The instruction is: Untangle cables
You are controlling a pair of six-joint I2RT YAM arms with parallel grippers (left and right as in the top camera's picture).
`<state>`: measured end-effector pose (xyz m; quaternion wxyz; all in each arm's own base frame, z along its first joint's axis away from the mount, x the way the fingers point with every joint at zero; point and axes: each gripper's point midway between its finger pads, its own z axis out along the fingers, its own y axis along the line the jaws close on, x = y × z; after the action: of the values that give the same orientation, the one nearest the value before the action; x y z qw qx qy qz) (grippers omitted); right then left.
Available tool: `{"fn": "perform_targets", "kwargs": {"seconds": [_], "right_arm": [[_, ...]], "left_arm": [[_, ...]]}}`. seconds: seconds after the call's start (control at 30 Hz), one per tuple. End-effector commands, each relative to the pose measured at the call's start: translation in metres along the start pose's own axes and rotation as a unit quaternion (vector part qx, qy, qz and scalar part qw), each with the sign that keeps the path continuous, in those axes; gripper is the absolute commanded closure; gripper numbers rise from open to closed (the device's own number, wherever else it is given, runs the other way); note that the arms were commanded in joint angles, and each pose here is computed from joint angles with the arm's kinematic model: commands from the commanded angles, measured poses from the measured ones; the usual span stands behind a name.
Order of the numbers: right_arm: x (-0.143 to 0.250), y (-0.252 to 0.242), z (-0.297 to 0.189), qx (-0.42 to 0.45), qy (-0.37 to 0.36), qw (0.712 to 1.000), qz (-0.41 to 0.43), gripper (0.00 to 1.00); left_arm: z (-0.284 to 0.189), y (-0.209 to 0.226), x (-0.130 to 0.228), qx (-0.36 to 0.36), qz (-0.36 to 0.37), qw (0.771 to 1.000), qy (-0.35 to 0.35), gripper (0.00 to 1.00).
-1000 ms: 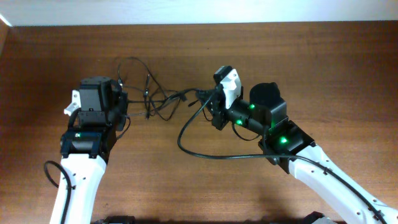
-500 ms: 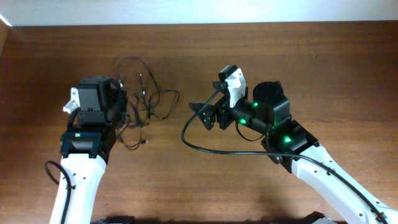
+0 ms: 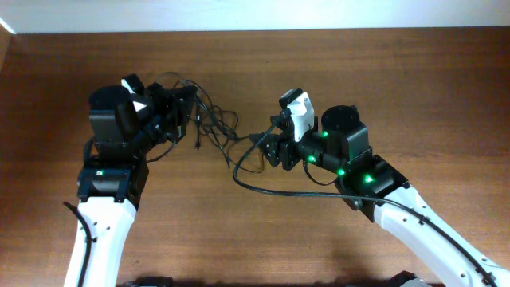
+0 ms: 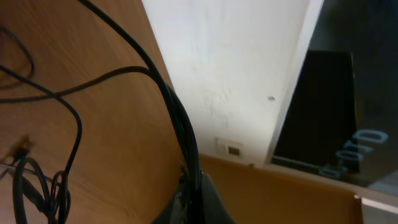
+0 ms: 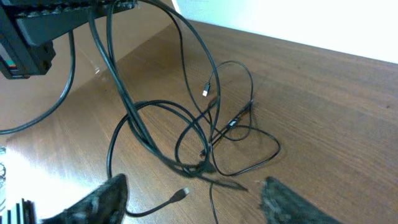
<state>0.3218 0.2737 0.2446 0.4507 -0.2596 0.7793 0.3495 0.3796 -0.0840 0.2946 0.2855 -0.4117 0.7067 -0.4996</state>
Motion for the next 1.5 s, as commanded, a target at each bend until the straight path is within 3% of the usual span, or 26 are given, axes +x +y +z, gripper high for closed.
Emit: {"fn": "perform_targets", "kwargs": {"seconds": [0.0, 0.33, 0.43, 0.5, 0.6, 0.73, 0.8, 1.0, 1.13, 1.17, 1.27, 1.47], "right_arm": [[-0.005, 0.000, -0.002, -0.002, -0.006, 1.000, -0.003, 0.40], [0.001, 0.016, -0.002, -0.050, 0.008, 0.999, -0.001, 0.41], [0.003, 0.017, -0.002, -0.052, 0.012, 0.999, 0.001, 0.49], [0.003, 0.017, -0.002, -0.052, 0.012, 0.999, 0.001, 0.49], [0.003, 0.018, -0.002, -0.054, 0.012, 0.998, 0.001, 0.61], [0.004, 0.019, -0.002, -0.057, 0.013, 0.998, 0.001, 0.95], [0.004, 0.018, -0.002, -0.057, 0.014, 0.998, 0.002, 0.96], [0.003, 0.018, -0.002, -0.057, 0.012, 0.998, 0.001, 0.96], [-0.007, 0.024, -0.004, -0.071, -0.006, 0.997, 0.003, 0.96], [-0.013, 0.026, -0.005, -0.074, -0.016, 0.997, -0.002, 0.96], [-0.023, 0.029, -0.008, -0.077, -0.035, 0.996, -0.013, 0.96], [-0.037, 0.033, -0.012, -0.082, -0.063, 0.994, -0.027, 0.96]], "left_arm": [[-0.005, -0.017, 0.017, 0.029, -0.019, 0.998, 0.048, 1.00], [0.001, -0.047, 0.046, 0.082, 0.013, 0.994, 0.071, 1.00], [0.001, -0.049, 0.052, 0.084, 0.002, 0.993, 0.081, 1.00], [0.003, -0.050, 0.061, 0.084, 0.005, 0.992, 0.091, 1.00], [0.005, -0.051, 0.073, 0.085, 0.010, 0.991, 0.098, 0.99], [0.007, -0.053, 0.080, 0.087, 0.014, 0.991, 0.099, 0.98], [0.008, -0.053, 0.079, 0.087, 0.014, 0.992, 0.095, 0.98], [0.012, -0.047, 0.053, 0.073, 0.028, 0.997, 0.020, 0.97], [0.011, 0.003, 0.017, -0.034, 0.012, 0.995, -0.088, 0.94], [0.004, 0.029, -0.001, -0.089, 0.007, 0.986, -0.143, 0.94], [-0.009, 0.056, -0.017, -0.149, 0.007, 0.969, -0.196, 0.93], [-0.037, 0.088, -0.042, -0.229, 0.022, 0.931, -0.284, 0.91]]}}
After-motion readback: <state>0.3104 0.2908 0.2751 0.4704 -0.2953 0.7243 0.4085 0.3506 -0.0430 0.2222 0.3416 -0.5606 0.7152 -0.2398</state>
